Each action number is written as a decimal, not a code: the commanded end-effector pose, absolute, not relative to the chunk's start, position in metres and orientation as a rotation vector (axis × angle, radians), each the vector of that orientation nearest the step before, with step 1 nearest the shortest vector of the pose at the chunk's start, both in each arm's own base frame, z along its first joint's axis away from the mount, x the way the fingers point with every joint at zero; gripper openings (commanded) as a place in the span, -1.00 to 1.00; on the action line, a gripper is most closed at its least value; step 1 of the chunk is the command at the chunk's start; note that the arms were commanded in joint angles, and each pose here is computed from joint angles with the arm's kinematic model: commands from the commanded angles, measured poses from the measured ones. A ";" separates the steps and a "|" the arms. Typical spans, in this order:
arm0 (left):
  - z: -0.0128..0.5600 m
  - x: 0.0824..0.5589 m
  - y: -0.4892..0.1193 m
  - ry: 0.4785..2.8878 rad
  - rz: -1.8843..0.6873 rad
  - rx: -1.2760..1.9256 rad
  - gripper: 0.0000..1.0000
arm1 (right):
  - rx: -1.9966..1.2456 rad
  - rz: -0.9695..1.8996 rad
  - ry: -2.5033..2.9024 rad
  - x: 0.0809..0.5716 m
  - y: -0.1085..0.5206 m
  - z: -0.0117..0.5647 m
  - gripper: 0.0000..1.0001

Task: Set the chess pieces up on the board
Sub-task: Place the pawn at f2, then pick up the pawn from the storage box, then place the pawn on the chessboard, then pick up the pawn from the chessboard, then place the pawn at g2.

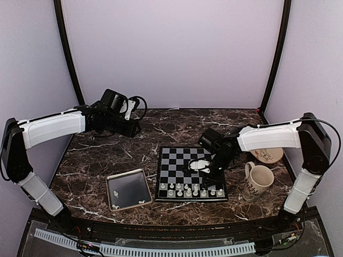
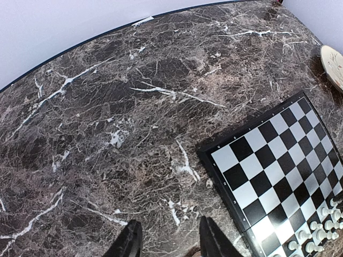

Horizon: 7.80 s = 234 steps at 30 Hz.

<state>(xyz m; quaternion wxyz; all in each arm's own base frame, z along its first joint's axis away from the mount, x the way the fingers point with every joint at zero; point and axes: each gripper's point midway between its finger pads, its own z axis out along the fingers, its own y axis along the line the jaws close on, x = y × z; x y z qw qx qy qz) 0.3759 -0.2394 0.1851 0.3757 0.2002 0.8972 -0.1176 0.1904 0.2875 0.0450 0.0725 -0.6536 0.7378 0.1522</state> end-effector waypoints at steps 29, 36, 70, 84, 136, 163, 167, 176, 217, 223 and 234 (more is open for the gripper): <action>0.102 0.251 -0.161 2.923 -0.125 0.223 -0.32 | -1.518 0.692 2.097 0.238 0.250 0.116 -0.47; 0.077 0.197 -0.164 3.091 -0.150 0.327 -0.31 | -1.434 0.630 2.076 0.253 0.235 0.125 -0.47; 0.028 0.171 -0.165 3.210 0.111 0.524 -0.73 | -1.434 0.576 2.098 0.256 0.227 0.116 -0.45; 0.080 0.215 -0.250 2.955 -0.253 0.743 -0.94 | -1.437 0.560 2.105 0.257 0.225 0.114 -0.46; 0.120 0.278 -0.414 2.570 -0.246 1.212 -0.50 | -1.450 0.514 2.088 0.268 0.226 0.141 -0.45; 0.200 0.370 -0.212 2.280 -0.183 0.549 -0.11 | -1.851 0.497 2.120 0.272 0.363 0.093 -0.37; 0.199 0.370 -0.210 2.283 -0.173 0.554 -0.11 | -1.891 0.524 2.127 0.264 0.375 0.082 -0.37; 0.194 0.368 -0.213 2.298 -0.184 0.570 -0.11 | -1.935 0.518 2.147 0.256 0.385 0.062 -0.42; 0.171 0.369 -0.216 2.362 -0.173 0.612 -0.12 | -1.724 0.425 2.269 0.259 0.293 0.084 -0.91; 0.165 0.370 -0.217 2.378 -0.163 0.619 -0.12 | -1.738 0.397 2.282 0.244 0.270 0.080 -0.91; 0.158 0.371 -0.218 2.400 -0.164 0.627 -0.12 | -1.818 0.453 2.274 0.210 0.251 0.068 -0.90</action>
